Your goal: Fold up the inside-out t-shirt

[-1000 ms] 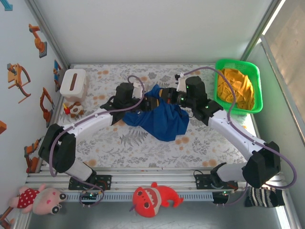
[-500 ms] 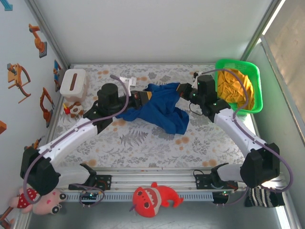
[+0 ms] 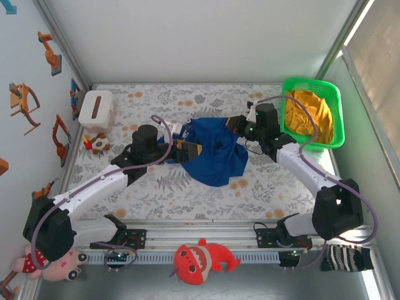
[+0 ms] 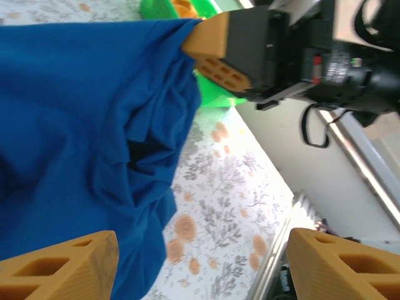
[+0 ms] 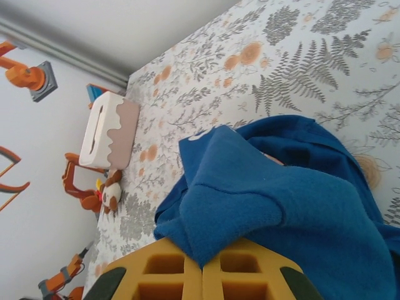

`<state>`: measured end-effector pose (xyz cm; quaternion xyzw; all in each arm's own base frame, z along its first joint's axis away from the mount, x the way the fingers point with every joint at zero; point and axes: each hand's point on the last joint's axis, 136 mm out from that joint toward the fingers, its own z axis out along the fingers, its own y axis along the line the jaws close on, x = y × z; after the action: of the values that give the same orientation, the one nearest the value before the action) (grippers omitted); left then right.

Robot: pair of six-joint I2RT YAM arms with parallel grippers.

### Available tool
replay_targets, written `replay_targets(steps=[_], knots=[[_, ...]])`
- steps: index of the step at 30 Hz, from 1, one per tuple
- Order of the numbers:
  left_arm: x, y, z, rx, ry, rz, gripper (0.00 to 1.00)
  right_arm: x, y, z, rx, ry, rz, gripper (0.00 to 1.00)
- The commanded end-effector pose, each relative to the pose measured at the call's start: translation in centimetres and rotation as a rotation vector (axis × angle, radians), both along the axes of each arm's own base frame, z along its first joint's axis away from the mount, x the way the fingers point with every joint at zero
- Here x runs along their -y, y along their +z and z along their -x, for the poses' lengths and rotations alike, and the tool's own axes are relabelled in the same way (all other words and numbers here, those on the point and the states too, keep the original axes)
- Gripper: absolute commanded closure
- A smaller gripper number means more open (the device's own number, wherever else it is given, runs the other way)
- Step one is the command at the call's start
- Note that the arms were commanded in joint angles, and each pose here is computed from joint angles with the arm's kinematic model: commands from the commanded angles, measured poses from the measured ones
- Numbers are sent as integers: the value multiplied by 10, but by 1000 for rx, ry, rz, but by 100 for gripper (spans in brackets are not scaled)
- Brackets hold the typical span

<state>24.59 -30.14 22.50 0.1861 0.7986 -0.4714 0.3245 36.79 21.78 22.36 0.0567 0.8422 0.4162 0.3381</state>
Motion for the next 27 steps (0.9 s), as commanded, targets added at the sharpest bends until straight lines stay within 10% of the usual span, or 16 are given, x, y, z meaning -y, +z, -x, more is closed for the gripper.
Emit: replay_targets(steps=[1,21,27], knots=[[-5,-14,-18,16,59,-113,30,-6,19,6,70,60,-21,100],[60,-93,-77,-17,55,-317,29,-12,32,21,84,78,-51,100],[67,-95,-102,-22,85,-286,73,-8,32,26,82,65,-46,100]])
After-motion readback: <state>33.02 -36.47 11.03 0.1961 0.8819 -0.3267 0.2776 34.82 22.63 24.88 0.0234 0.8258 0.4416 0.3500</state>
